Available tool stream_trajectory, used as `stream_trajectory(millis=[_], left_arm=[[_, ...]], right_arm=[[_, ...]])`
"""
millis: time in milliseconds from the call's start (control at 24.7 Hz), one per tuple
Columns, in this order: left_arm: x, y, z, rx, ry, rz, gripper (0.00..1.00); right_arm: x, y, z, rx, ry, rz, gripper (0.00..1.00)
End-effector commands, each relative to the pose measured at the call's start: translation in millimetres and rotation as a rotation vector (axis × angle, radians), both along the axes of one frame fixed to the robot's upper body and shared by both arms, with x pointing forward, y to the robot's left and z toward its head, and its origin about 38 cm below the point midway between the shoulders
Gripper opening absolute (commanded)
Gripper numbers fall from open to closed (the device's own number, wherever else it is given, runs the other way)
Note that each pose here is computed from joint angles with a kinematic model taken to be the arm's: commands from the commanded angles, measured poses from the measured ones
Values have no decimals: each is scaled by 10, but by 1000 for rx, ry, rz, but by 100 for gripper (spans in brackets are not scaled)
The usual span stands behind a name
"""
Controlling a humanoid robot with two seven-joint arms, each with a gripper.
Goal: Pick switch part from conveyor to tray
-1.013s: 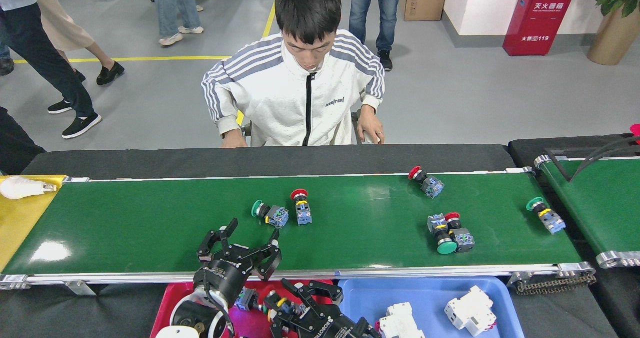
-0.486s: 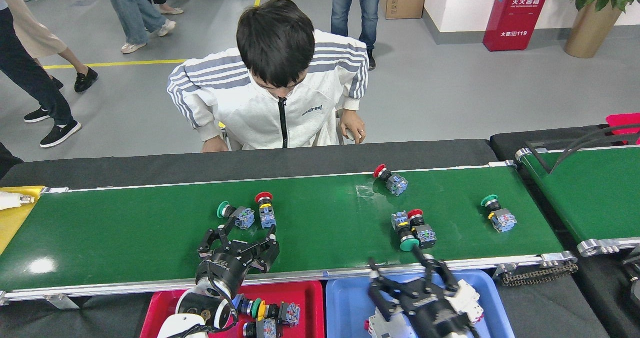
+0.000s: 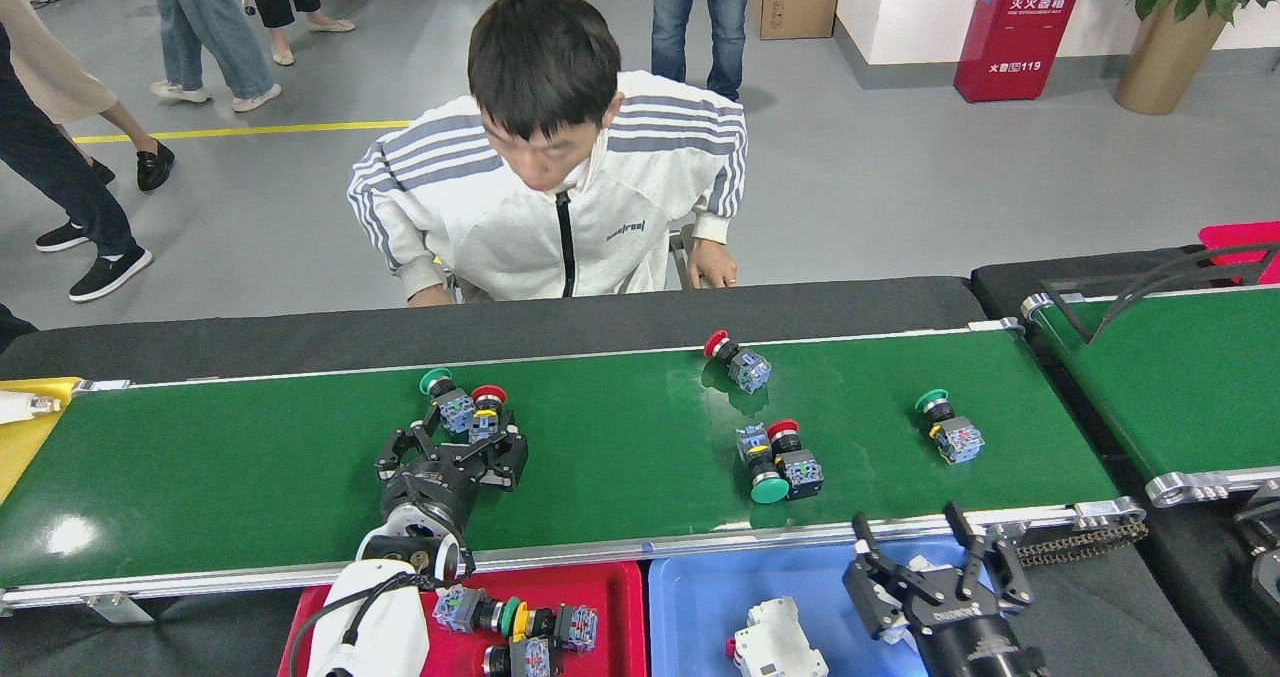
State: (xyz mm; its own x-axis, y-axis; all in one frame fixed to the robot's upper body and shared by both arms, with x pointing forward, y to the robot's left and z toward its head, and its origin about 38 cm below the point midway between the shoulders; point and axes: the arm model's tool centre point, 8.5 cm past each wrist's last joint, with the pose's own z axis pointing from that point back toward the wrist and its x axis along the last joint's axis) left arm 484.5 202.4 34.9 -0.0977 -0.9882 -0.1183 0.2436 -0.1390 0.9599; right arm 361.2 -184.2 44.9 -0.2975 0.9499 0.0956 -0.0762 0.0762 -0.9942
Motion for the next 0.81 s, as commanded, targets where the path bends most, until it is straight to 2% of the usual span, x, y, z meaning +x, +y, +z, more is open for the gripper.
stream_trajectory(millis=[0, 81, 243, 365, 446, 567, 608, 689, 729, 770], left_arm=[[67, 41, 105, 0, -29, 14, 56], [56, 21, 90, -16, -25, 15, 28], [50, -14, 86, -74, -20, 13, 20], [4, -39, 47, -75, -15, -3, 19], [-55, -93, 45, -84, -28, -48, 19], [-228, -260, 152, -113, -72, -210, 19], [-331, -322, 189, -121, -88, -277, 19], [-651, -477, 254, -140, -115, -460, 19], [-894, -568, 275, -146, -120, -582, 22], [-1064, -596, 285, -149, -123, -652, 26]], right_arm=[[124, 110, 32, -31, 35, 38, 100], [203, 179, 58, -33, 41, 52, 100], [303, 592, 47, -51, 82, 143, 100], [469, 917, 95, -34, 107, 169, 100], [561, 1074, 92, -39, 128, 186, 100], [682, 1196, 58, -43, 161, 163, 97], [691, 1190, 33, -65, 173, 147, 88], [675, 1206, 3, -110, 181, 158, 50], [677, 1162, -7, -121, 178, 159, 24], [686, 1129, -10, -127, 178, 157, 12]])
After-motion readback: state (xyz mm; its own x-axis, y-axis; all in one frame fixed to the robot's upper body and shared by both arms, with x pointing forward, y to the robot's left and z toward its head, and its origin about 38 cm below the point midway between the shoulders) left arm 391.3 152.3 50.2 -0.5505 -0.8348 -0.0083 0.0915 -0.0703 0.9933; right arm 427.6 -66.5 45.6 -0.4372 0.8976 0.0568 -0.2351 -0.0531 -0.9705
